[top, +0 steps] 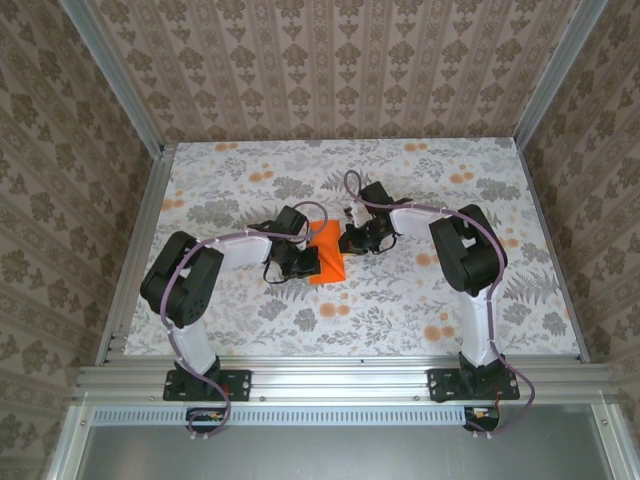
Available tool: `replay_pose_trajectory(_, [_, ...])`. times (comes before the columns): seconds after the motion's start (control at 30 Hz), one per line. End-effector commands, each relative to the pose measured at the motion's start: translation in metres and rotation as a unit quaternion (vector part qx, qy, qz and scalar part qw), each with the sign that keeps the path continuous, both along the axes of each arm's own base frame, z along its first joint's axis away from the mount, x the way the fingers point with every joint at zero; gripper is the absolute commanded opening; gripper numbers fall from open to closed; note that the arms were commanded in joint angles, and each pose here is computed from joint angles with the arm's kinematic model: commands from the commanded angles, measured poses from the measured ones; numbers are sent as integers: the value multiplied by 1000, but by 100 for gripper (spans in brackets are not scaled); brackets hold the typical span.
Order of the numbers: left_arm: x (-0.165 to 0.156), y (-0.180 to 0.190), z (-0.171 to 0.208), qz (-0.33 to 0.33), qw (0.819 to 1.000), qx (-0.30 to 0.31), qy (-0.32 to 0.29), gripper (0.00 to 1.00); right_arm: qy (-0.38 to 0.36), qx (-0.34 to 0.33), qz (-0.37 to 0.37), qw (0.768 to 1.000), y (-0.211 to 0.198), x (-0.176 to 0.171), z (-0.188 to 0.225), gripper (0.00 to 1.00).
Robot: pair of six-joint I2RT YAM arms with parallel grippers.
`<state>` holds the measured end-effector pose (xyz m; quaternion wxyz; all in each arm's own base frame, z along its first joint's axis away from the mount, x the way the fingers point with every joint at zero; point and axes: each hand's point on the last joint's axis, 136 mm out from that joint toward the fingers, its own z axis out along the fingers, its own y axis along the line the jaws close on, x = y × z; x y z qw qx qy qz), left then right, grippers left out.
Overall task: Fold a paper plane with a square sheet of paper (pick it up from the middle)
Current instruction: Fold the triangle a second time at the center of the table.
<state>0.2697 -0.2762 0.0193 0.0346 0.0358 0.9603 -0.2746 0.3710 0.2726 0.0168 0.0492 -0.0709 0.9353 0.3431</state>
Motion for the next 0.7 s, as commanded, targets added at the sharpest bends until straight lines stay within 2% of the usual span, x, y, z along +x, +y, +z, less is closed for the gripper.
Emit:
replay_pose_trajectory(0.0, [-13,11,-18,-13,999,40,25,5,-3,-3,13,1000,3,2,0,7])
replay_pose_trajectory(0.67, [-10,7,-8,-13,999,31,17,5,-9,-39,-2,999,-7,5,-7,8])
